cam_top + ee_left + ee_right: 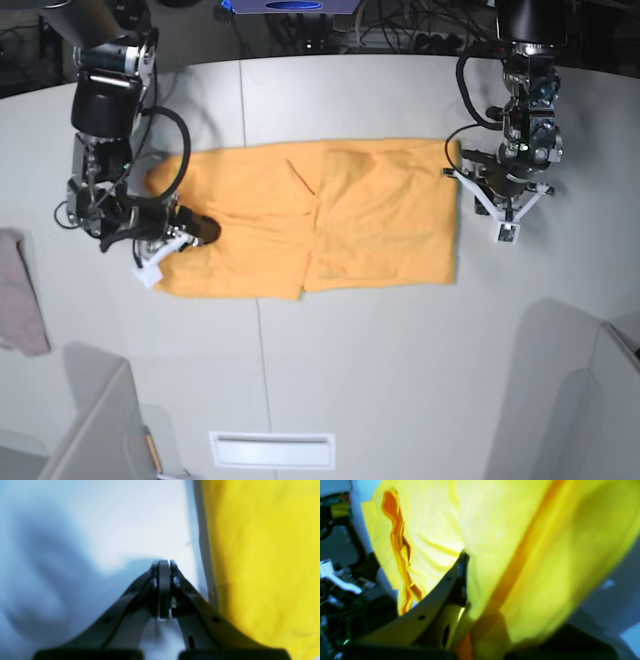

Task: Fold the T-shirt properly
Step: 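Lower both grippers and grasp the edges of the folded shirt, then lift the shirt end with the right gripper and fold it over toward the left gripper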

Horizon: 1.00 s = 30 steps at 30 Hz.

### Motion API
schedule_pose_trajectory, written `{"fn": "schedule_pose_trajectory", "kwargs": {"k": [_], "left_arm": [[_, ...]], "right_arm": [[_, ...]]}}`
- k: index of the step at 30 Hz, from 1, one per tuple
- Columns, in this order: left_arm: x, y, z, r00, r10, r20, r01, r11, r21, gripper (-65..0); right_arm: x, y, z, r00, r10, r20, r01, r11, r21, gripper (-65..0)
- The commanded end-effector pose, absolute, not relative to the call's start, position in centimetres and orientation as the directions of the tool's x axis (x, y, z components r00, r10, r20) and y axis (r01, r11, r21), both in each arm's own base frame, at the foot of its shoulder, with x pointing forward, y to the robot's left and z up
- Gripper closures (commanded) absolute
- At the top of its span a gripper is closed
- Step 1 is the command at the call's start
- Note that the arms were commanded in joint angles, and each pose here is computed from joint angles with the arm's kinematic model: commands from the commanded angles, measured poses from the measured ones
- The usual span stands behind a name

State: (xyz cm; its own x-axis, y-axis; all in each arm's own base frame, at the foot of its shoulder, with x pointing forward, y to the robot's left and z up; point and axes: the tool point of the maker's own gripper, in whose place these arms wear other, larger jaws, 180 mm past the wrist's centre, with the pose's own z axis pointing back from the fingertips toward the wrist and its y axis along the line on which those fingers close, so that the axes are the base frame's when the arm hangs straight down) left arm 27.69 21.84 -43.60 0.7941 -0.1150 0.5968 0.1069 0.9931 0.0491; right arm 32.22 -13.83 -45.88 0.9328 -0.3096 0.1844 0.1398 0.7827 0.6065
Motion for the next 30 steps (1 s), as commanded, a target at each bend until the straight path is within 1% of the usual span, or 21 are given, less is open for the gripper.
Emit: {"fn": "schedule_pose_trajectory", "kwargs": {"k": [1,4,7,11,17,20,24,27,30], "left_arm": [[27.5,20.8,-44.1,0.81,-0.135,0.571,0.141,0.989,0.035,0.0],[27.7,19.5,-44.4,0.81,-0.154,0.566,0.173,0.985,0.021,0.0],[28.5,17.3,-44.3,0.801,-0.15,0.579,0.192,0.981,-0.011,0.0],[29.9,15.1,-44.1,0.79,-0.135,0.597,0.205,0.978,-0.049,0.0],[30.7,11.7,-44.8,0.787,-0.211,0.58,0.299,0.952,-0.06,0.0],[30.8,11.1,-44.7,0.781,-0.225,0.583,0.318,0.946,-0.061,0.0],[30.9,11.0,-44.6,0.778,-0.227,0.586,0.321,0.945,-0.06,0.0],[30.8,10.9,-44.6,0.778,-0.226,0.586,0.322,0.945,-0.062,0.0],[30.4,10.9,-44.9,0.783,-0.228,0.579,0.323,0.944,-0.065,0.0]], "right_arm": [[30.9,-17.3,-47.6,0.943,-0.286,0.169,0.19,0.881,0.433,0.0],[32.2,-17.7,-46.0,0.938,-0.234,0.254,0.131,0.922,0.364,0.0],[32.8,-18.6,-44.5,0.939,-0.17,0.298,0.088,0.959,0.269,0.0],[33.2,-18.3,-43.0,0.933,-0.107,0.344,0.048,0.983,0.177,0.0],[33.7,-17.9,-40.7,0.916,-0.059,0.397,0.023,0.995,0.095,0.0],[34.4,-15.8,-39.2,0.898,0.042,0.438,-0.07,0.996,0.048,0.0],[34.8,-13.6,-37.8,0.865,0.177,0.469,-0.172,0.984,-0.054,0.0],[34.8,-11.5,-37.3,0.853,0.221,0.472,-0.205,0.975,-0.085,0.0],[34.9,-9.7,-37.1,0.848,0.214,0.485,-0.209,0.976,-0.065,0.0]]}}
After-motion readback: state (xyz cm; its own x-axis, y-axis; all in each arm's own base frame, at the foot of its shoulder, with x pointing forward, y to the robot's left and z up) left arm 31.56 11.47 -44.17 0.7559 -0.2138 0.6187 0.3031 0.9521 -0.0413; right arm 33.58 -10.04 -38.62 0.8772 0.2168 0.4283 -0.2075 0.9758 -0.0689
